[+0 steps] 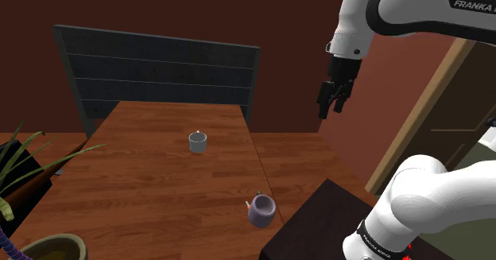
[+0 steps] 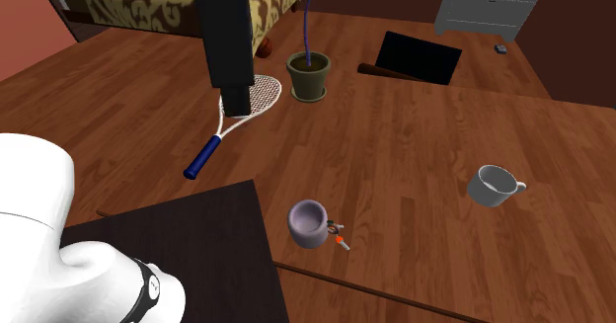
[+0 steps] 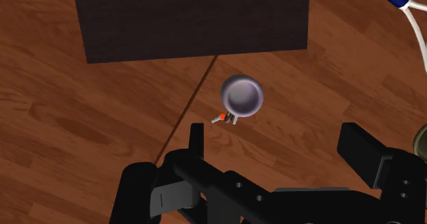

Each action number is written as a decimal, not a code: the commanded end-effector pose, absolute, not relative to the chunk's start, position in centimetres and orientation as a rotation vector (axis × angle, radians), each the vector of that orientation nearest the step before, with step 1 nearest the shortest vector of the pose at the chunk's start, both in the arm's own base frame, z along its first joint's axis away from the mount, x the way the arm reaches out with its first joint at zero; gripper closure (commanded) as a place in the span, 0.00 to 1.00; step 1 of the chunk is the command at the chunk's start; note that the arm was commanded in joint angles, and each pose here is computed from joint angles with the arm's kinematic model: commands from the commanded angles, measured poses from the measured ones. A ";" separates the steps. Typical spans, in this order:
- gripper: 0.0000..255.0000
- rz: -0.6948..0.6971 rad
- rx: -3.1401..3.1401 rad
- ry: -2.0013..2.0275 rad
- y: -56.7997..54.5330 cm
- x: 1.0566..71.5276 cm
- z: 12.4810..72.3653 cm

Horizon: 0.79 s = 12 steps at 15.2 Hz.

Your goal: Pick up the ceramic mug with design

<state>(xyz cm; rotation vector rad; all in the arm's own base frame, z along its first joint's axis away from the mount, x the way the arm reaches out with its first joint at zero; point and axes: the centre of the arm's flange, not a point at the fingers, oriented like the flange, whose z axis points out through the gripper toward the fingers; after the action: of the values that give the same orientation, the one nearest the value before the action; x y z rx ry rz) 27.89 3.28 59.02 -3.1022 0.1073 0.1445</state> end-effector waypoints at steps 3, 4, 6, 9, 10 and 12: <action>0.00 0.134 -3.103 0.112 3.9 28.2 56.5; 0.00 0.128 -3.103 0.114 4.2 28.4 55.2; 0.00 0.117 -3.103 0.118 4.8 28.8 52.7; 0.00 0.101 -3.104 0.124 5.7 29.4 49.0; 0.00 0.095 -3.104 0.126 6.0 29.6 47.7; 0.00 0.084 -3.104 0.131 6.6 30.0 45.2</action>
<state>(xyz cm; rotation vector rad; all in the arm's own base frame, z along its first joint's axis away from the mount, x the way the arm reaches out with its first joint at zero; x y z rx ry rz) 29.75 5.94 46.46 -3.1041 0.1270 0.0941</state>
